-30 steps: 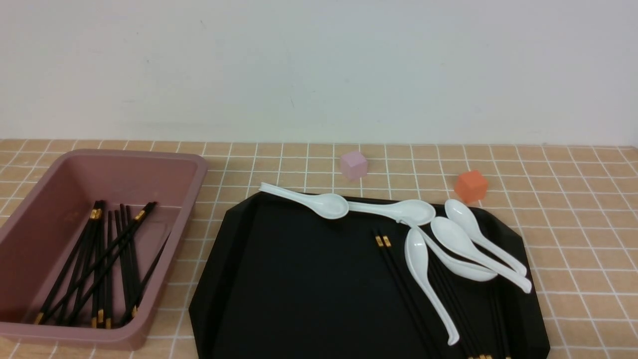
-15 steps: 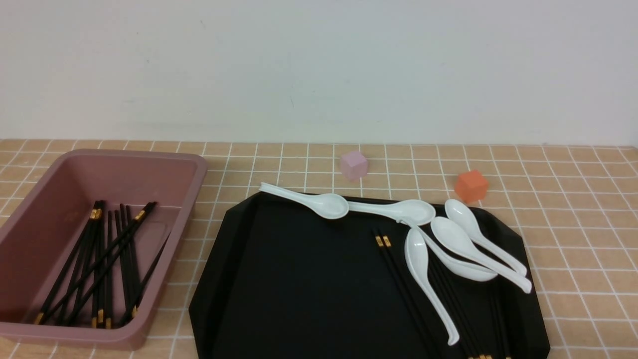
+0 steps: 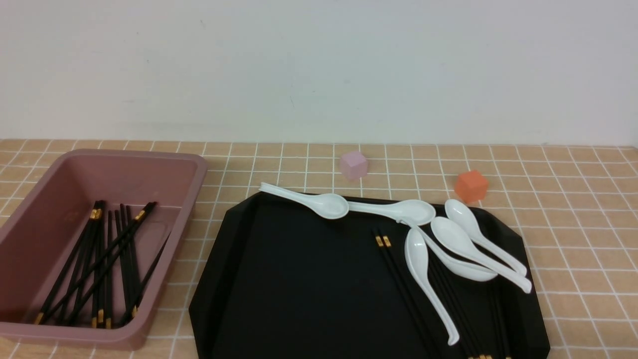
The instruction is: On brown tablecloth take chopsticks from black tray and put them in box.
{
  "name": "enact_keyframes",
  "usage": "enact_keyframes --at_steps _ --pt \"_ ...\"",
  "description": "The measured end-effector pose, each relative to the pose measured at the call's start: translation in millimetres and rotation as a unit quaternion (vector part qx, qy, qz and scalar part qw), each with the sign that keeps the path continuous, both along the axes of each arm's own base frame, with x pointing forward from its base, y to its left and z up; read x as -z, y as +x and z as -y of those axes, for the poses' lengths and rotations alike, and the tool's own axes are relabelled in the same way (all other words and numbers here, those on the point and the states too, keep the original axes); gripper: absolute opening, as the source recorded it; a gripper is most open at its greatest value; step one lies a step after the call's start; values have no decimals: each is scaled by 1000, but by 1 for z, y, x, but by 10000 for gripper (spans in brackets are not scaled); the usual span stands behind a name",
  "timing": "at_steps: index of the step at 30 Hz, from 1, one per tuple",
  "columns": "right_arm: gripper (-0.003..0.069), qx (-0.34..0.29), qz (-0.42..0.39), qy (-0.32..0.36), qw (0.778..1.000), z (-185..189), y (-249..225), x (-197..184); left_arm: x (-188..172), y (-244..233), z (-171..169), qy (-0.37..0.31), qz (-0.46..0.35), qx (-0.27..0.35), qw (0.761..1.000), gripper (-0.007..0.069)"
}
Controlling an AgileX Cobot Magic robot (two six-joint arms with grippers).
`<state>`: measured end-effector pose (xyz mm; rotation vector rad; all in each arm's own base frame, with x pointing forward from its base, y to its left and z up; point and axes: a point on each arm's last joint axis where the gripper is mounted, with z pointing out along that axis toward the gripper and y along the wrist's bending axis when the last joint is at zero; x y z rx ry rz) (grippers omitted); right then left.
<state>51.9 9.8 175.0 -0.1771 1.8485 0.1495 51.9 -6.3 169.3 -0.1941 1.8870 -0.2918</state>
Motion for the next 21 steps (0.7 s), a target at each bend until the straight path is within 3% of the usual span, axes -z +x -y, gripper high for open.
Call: enact_keyframes --at_steps 21 --pt "117 0 0 0 1000 0 0 0 0 0 0 0 0 0 1000 239"
